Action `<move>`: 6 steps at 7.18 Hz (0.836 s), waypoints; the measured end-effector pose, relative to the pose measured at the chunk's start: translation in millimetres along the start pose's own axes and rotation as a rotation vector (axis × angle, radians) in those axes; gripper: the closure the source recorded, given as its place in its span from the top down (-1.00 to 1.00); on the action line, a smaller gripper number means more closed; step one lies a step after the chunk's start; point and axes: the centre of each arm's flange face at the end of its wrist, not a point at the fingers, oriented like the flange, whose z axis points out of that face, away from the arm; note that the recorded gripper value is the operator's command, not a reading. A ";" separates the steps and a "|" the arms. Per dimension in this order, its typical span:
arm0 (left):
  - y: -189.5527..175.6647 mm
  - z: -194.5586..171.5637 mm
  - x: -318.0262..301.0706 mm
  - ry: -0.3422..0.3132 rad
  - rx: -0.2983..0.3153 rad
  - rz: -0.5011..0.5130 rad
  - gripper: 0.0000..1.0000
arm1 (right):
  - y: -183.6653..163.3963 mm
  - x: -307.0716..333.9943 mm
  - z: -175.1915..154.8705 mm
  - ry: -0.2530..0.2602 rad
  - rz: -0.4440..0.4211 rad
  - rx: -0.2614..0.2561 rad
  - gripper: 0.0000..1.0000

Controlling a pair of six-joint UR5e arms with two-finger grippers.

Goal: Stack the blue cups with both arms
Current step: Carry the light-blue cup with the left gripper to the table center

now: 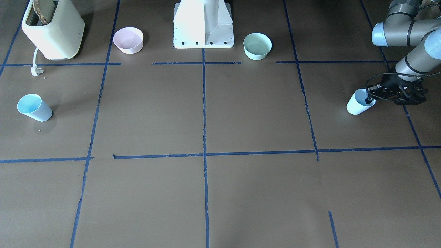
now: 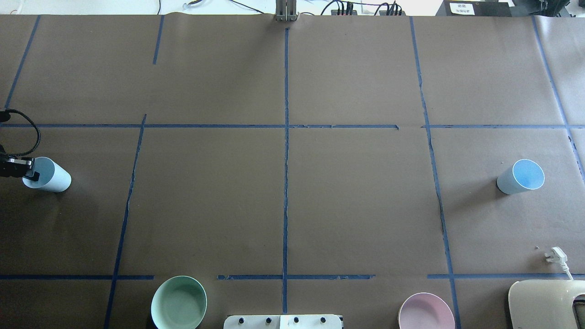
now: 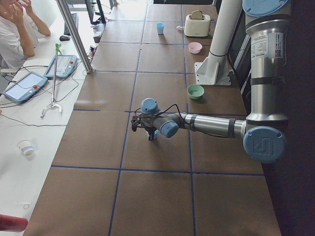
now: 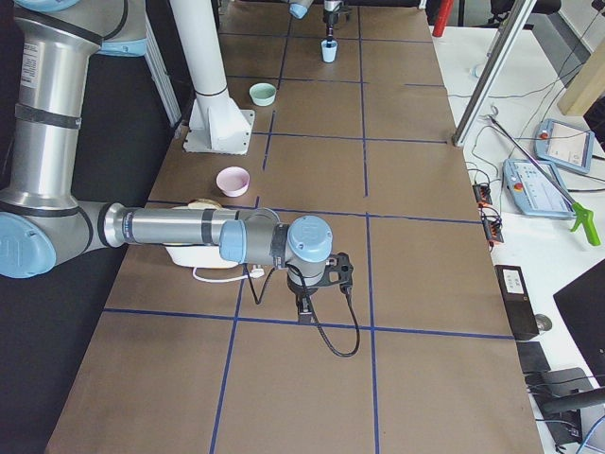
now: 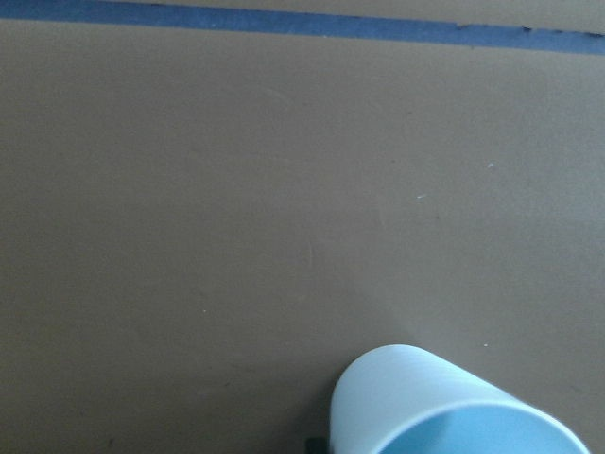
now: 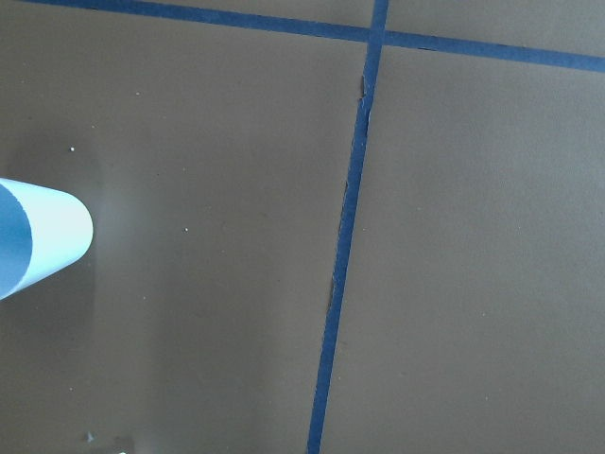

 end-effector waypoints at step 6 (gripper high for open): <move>-68.1 -22.4 337.8 0.056 -0.023 -0.018 -1.00 | -0.1 -0.1 -0.1 0.000 0.001 0.000 1.00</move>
